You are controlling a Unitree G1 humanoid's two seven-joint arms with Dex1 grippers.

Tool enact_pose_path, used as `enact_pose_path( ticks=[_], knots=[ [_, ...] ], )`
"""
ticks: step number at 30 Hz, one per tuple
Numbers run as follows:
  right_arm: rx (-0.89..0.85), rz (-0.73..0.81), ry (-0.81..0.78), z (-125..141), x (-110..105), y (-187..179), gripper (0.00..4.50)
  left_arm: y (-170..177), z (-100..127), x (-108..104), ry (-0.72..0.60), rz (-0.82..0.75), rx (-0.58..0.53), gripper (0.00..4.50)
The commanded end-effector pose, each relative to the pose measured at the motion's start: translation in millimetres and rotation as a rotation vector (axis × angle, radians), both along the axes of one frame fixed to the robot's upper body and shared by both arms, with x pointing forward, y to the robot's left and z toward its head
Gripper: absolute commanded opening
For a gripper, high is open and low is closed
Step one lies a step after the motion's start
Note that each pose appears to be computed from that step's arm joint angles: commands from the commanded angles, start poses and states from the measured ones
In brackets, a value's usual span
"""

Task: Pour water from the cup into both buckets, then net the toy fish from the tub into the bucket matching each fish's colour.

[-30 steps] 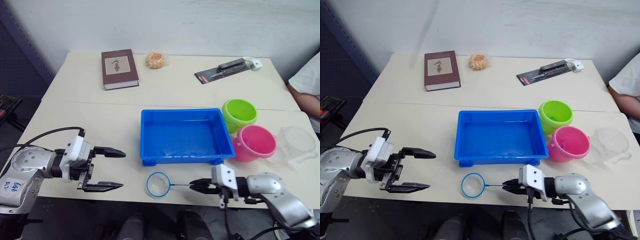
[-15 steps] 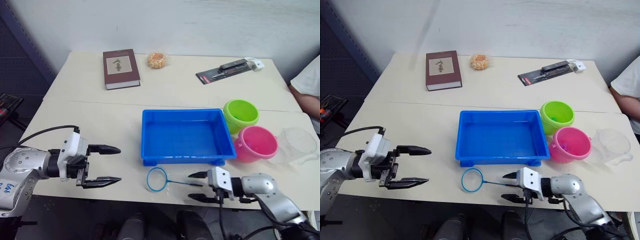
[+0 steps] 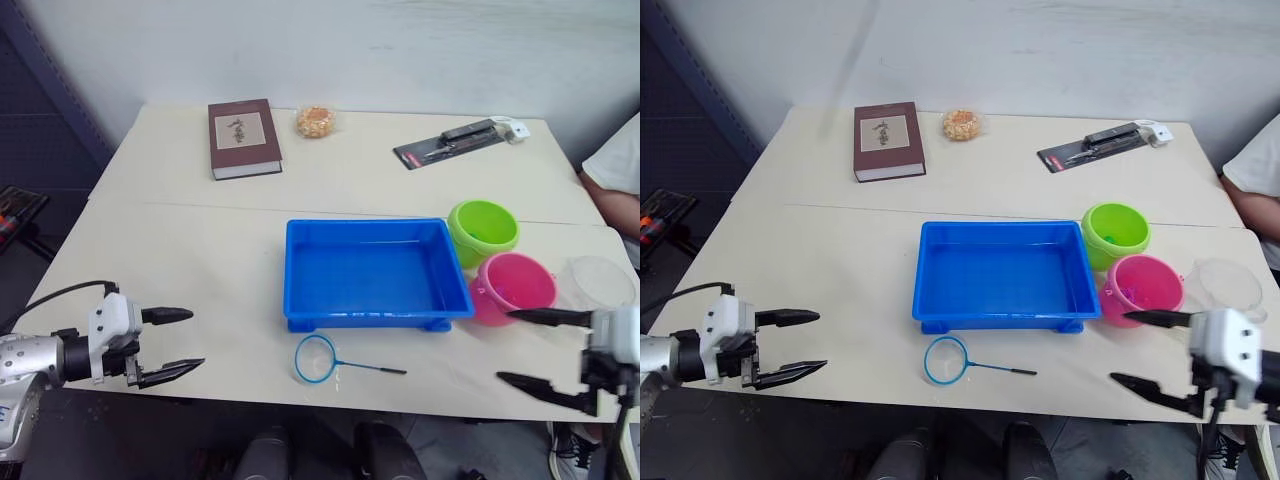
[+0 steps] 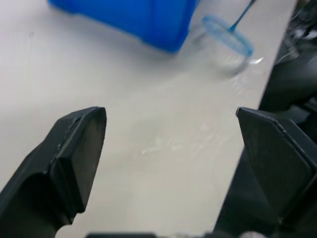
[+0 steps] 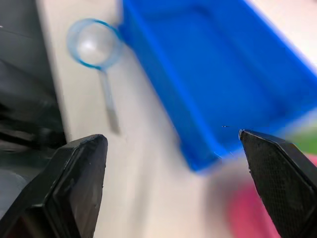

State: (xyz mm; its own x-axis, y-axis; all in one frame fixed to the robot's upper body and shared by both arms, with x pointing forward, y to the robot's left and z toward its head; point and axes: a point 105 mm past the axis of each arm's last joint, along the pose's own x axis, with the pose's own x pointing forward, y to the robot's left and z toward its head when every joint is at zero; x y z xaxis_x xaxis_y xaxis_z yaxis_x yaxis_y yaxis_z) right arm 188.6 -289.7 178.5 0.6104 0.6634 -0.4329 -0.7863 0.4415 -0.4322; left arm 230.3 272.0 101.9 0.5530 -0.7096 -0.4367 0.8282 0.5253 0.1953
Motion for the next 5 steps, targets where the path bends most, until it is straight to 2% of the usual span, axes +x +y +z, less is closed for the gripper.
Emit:
enact_pose_path(
  ticks=[1, 5],
  knots=[
    [-0.110, 0.006, -0.026, -2.0, -10.4, -19.1, 4.44, 21.1, 2.2, 3.6, -0.053, 0.067, 0.060, 4.50],
    [-0.064, -0.043, -0.091, -1.3, -1.4, -23.4, 4.44, 26.2, 10.0, 10.9, -0.120, 0.074, 0.100, 4.50]
  ],
)
